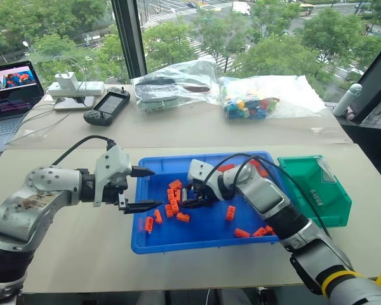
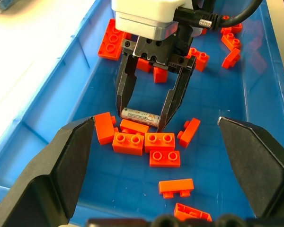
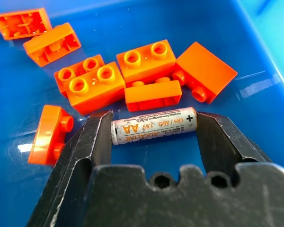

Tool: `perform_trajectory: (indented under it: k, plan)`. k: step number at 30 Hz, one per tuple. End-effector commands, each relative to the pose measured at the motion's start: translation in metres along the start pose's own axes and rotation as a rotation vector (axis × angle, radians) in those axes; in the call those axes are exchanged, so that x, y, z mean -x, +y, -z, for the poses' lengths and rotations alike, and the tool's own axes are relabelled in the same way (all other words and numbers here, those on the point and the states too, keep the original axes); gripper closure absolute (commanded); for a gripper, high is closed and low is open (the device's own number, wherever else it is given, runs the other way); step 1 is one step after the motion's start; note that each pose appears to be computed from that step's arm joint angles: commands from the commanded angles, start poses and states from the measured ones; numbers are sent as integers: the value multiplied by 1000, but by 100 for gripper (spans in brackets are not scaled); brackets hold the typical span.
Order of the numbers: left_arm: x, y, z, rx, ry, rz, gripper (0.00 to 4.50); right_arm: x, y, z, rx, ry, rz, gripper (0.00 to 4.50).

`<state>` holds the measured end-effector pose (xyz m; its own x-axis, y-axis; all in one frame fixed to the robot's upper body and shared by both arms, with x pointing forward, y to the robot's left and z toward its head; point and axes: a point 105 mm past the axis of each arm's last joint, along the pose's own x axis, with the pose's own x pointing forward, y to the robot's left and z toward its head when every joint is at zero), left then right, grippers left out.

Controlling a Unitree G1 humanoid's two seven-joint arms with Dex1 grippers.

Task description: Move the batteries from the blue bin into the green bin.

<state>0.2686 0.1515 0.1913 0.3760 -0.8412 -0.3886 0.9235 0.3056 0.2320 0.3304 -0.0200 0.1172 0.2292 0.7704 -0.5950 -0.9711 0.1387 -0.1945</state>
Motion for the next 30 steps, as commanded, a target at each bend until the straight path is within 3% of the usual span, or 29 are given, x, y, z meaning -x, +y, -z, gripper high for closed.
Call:
perform_trajectory:
  k: [1,4,7,13,15,22,24,27,30]
  plan:
    - [2,1,-11,-47,-30,-2,0,34,-8,-20,16,-61,39,201]
    - [-2,1,-12,-43,-41,11,0,75,-19,-27,11,-77,104,201]
    - [-6,0,-13,-38,-57,29,0,124,-31,-17,4,-20,204,201]
    - [-17,7,-18,-25,-103,45,0,243,-52,26,-73,202,511,201]
    - [-21,10,-20,-4,-114,45,0,267,-50,40,-104,271,564,201]
    - [-29,19,-20,-16,-113,4,0,280,-37,72,-197,341,581,201]
    - [-30,22,-21,-18,-114,-13,0,277,-36,82,-216,350,585,99]
    - [-31,25,-22,-23,-121,-35,0,277,-37,87,-223,348,604,11]
    - [-31,29,-26,-27,-140,-65,0,283,-38,89,-220,358,636,4]
